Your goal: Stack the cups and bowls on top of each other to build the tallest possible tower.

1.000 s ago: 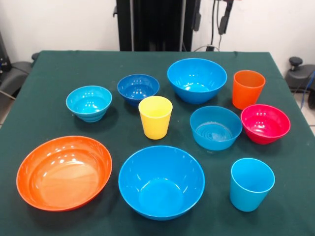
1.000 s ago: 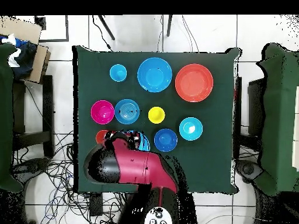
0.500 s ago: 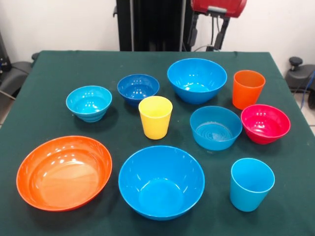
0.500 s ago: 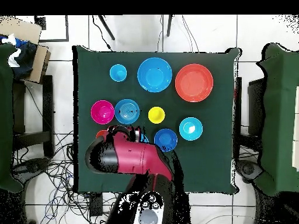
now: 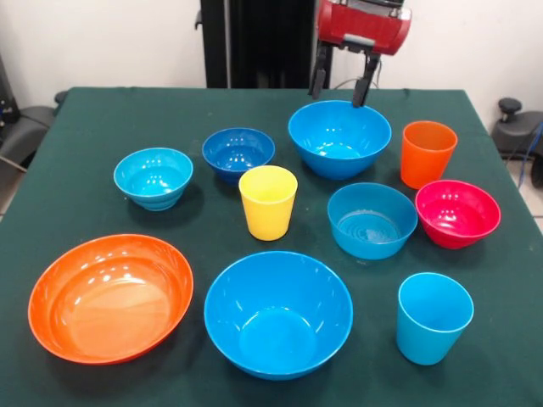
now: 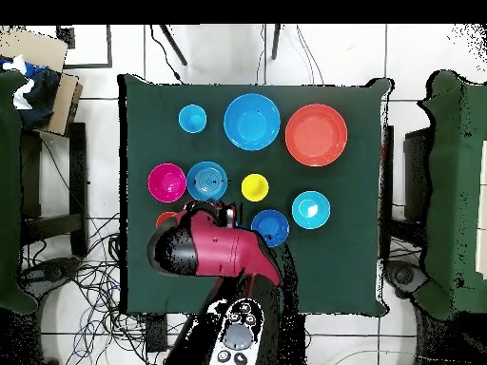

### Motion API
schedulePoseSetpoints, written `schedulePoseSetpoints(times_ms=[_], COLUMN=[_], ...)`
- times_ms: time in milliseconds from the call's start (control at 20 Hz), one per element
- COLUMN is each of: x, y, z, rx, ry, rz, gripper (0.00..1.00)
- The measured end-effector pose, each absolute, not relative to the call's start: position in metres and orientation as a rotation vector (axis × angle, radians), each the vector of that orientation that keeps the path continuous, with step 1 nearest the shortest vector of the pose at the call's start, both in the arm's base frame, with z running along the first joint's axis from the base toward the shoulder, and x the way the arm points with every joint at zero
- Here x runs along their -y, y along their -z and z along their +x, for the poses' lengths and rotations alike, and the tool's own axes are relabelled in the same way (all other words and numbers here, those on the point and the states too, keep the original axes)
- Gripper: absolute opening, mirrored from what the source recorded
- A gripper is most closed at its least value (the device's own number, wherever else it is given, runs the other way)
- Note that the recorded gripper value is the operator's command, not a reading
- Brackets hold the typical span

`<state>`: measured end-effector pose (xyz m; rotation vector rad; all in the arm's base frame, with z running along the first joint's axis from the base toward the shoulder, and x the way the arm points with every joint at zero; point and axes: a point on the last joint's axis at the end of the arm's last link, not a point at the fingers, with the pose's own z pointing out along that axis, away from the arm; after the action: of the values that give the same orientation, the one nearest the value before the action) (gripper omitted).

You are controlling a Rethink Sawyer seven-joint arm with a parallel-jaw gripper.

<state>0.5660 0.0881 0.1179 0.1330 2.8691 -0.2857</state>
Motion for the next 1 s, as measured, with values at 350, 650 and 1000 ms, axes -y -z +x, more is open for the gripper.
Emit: schedulePoseSetpoints(times_ms=[350, 650, 1000], x=[-0.079, -0.071, -0.064], y=[-0.108, -0.098, -0.087], z=[0.571, 0.574, 0.576], rx=[-2.830, -2.808, -2.788], ry=[0.323, 0.341, 0.362], rz=[0.166, 0.197, 0.208], gripper=[1.00, 1.00, 1.00])
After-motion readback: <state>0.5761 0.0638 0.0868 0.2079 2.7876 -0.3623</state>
